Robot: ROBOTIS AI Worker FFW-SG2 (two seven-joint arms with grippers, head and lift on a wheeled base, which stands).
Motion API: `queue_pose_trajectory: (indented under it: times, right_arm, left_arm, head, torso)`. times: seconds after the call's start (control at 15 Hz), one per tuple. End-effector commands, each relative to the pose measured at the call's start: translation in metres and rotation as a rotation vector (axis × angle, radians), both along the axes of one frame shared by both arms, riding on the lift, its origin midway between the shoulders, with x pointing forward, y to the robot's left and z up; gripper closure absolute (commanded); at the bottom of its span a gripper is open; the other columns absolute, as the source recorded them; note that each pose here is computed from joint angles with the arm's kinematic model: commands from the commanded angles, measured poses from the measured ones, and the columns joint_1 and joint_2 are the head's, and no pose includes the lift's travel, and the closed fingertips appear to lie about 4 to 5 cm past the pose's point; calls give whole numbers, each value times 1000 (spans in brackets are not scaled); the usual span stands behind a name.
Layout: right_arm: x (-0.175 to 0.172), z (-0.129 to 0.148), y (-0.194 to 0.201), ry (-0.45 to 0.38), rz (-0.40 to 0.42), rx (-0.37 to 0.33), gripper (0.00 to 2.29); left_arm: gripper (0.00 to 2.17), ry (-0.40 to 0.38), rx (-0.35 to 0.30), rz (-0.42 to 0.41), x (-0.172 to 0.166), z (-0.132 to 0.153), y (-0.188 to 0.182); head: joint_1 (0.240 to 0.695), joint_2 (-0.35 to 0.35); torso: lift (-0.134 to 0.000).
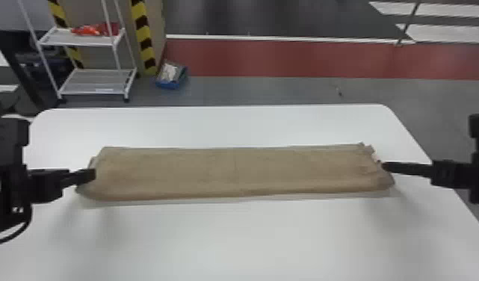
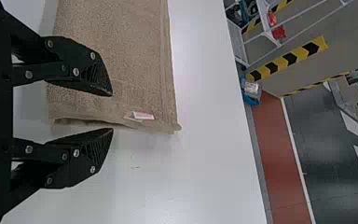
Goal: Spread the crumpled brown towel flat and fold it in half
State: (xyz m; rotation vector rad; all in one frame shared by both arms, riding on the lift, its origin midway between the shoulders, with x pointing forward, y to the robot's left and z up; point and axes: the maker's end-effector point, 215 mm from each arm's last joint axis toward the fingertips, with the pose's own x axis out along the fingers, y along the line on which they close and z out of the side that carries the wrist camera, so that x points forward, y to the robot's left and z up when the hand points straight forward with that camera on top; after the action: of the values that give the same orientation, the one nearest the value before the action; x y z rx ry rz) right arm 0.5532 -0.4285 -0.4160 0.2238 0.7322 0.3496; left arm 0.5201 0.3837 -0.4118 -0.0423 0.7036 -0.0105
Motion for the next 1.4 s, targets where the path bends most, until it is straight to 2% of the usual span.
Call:
queue_pose_trajectory:
  times: [0.0,0.07,0.2,0.27,0.47,0.6,0.8,0.93,1.13,1.33]
  right_arm:
    - [12,12,-5,-17,-5,-46,157]
    - [22,20,-8,-38,-9,-74,107]
    - [45,40,0,-103,12,-107,100]
    - [57,51,7,-128,30,-114,113]
    - [84,72,21,-119,83,-123,127]
    - [90,75,29,-79,127,-147,127]
    - [81,64,26,21,155,-210,100]
    - [73,51,22,73,177,-221,83]
    - [63,33,5,129,200,-308,39]
    - [57,27,-2,137,229,-319,36]
  left_arm:
    - [137,-21,14,21,2,8,12]
    - [144,-46,28,29,7,15,16]
    - [147,-147,53,30,28,41,21]
    - [151,-149,48,21,33,43,16]
    - [208,-147,36,-8,52,46,1]
    - [208,-102,30,-12,57,35,-1]
    - [208,-14,35,-6,52,19,3]
    - [208,42,43,-3,46,8,5]
    - [208,67,51,-10,43,3,1]
    - [208,90,48,-10,39,0,0]
  head:
    - [695,-46]
    - [695,-45]
    - [695,-40]
    - [695,-37]
    - [695,-20]
    - [695,-18]
    - [693,-10]
    - [695,-10]
    - [695,-18]
    - [695,-32]
  torso:
    - [-125]
    - [-125]
    - [-125]
    - [-125]
    - [-125]
    - [-125]
    - [-125]
    - [-125]
    - [-125]
    - [-125]
